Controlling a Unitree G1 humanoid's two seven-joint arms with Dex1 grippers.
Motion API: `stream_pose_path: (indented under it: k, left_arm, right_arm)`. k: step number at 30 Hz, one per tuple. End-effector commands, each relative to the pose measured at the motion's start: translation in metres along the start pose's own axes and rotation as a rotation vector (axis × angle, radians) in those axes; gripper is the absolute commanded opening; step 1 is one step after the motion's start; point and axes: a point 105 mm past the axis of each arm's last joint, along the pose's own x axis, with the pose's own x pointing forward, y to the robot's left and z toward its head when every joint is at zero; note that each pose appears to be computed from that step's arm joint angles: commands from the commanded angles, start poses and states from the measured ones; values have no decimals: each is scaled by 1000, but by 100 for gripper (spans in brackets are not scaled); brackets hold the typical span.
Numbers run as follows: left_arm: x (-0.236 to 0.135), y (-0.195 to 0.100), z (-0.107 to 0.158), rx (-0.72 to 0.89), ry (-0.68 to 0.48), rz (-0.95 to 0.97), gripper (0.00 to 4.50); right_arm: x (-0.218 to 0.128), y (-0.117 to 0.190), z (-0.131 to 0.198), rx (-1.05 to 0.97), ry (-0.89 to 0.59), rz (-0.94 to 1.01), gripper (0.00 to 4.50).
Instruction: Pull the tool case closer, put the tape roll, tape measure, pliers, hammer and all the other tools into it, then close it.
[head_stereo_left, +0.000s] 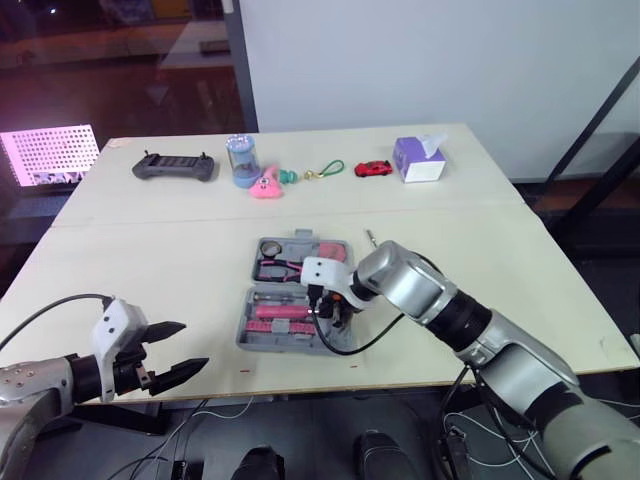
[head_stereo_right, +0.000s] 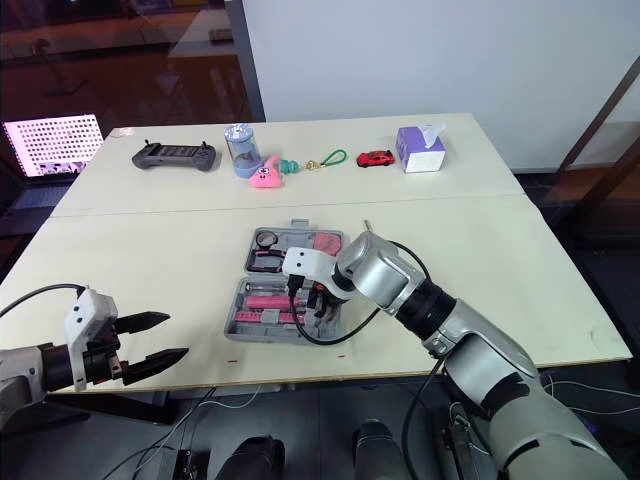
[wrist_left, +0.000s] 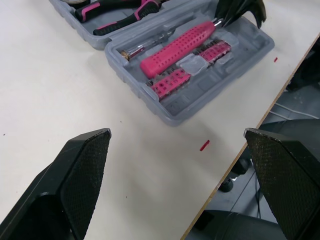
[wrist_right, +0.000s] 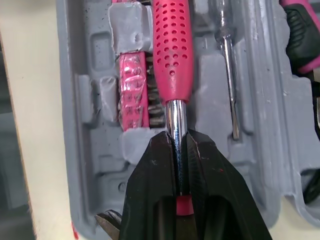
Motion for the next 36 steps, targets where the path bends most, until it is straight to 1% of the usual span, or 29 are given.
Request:
stream_pose_path:
  k: [1, 6, 17, 19, 20, 23, 26, 31, 33, 34, 36]
  left_arm:
    - [-3, 1, 9, 37, -25, 10, 450]
    - [-8, 3, 2, 40, 11, 11, 450]
    - [-11, 3, -5, 46, 32, 16, 450]
    - [-12, 3, -5, 47, 32, 17, 450]
    - [-12, 3, -5, 47, 31, 17, 450]
    - [-11, 2, -5, 48, 33, 14, 450]
    - [-9, 1, -4, 49, 31, 8, 450]
    - [-6, 1, -1, 53, 24, -5, 450]
    - [-4, 0, 3, 51, 6, -14, 450]
    - [-3, 0, 5, 51, -4, -19, 450]
    - [0, -1, 9, 51, -21, -28, 450]
  right_arm:
    - [-4, -8, 18, -57, -39, -40, 5]
    - [1, -12, 23, -68, -50, -42, 5]
    - [9, -13, 28, -81, -64, -27, 5]
    - [7, -15, 27, -77, -67, -30, 93]
    - [6, -15, 27, -78, -68, -31, 120]
    - [1, -12, 27, -104, -78, -19, 259]
    - [-11, -13, 31, -99, -129, -28, 259]
    - [-30, -11, 47, -85, -329, -36, 259]
    - [-36, -13, 50, -82, -433, -79, 259]
    - [-38, -15, 49, -97, -464, -119, 259]
    - [-36, -11, 45, -102, -481, -108, 259]
